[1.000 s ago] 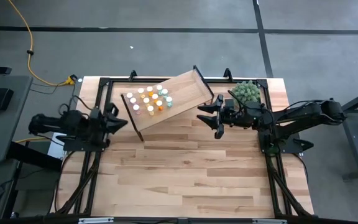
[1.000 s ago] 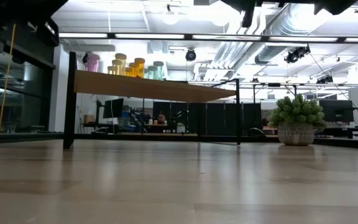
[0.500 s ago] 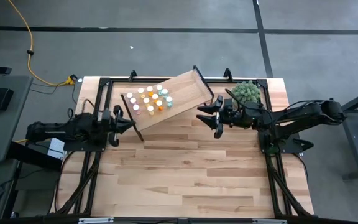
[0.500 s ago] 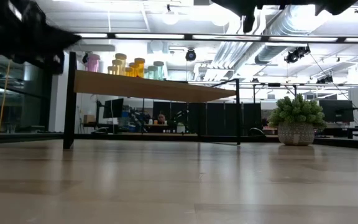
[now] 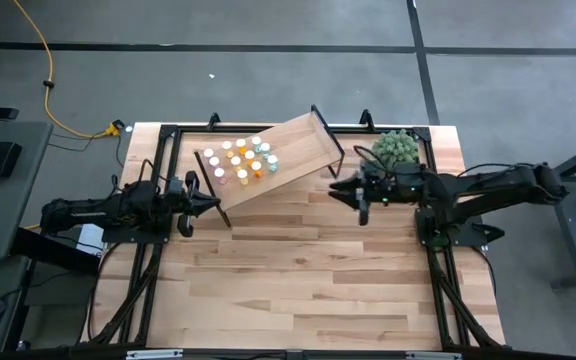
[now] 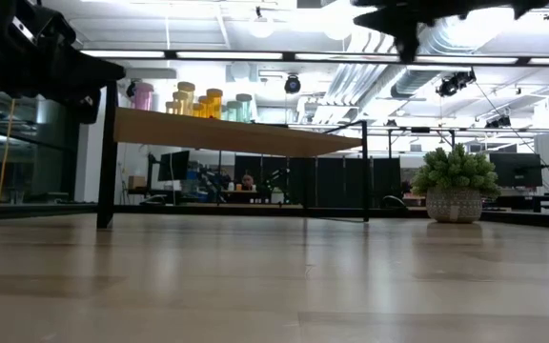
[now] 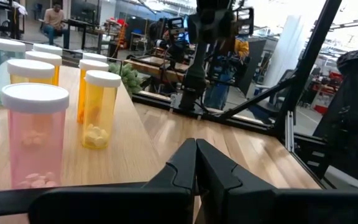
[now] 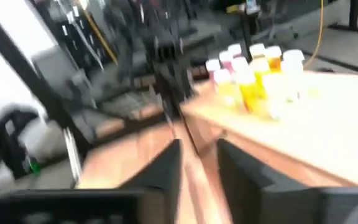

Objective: Pick and place medicine bottles onto shelf by color
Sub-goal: Return to Home Position

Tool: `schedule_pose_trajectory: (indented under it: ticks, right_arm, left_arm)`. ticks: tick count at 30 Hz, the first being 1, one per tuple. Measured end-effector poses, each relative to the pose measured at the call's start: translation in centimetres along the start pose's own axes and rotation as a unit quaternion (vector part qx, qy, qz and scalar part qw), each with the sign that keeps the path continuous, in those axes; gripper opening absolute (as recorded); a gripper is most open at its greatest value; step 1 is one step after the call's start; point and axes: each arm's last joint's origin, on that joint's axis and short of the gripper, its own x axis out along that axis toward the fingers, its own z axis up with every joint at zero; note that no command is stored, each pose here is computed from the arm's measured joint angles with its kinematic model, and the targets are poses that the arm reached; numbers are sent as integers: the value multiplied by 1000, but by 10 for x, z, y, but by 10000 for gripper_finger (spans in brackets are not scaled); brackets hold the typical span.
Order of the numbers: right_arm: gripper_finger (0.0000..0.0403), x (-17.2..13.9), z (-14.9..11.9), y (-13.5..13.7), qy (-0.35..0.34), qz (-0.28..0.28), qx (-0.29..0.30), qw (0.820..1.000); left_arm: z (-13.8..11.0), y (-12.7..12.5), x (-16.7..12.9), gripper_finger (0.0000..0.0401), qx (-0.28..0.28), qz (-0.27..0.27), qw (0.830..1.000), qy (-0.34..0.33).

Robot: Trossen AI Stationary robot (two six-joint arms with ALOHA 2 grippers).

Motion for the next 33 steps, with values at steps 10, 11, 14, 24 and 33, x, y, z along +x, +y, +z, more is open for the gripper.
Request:
schedule_pose_trajectory:
  ticks: [10, 11, 14, 24, 33]
  right_arm:
    - [4, -79, -51, -29, -56, 59, 39, 996]
    - [2, -86, -57, -32, -70, 67, 43, 994]
    - [1, -100, -72, -38, -104, 83, 46, 990]
    - [0, -108, -110, -53, -126, 67, 15, 990]
    - [0, -103, -124, -59, -70, 23, -69, 995]
  left_arm:
    - [0, 0, 0, 3, 0, 1, 1000, -1]
    - [0, 0, 0, 3, 0, 1, 1000, -1]
    - [0, 0, 0, 3, 0, 1, 1000, -1]
    - [0, 0, 0, 3, 0, 2, 1000, -1]
    - [0, 0, 0, 3, 0, 1, 1000, -1]
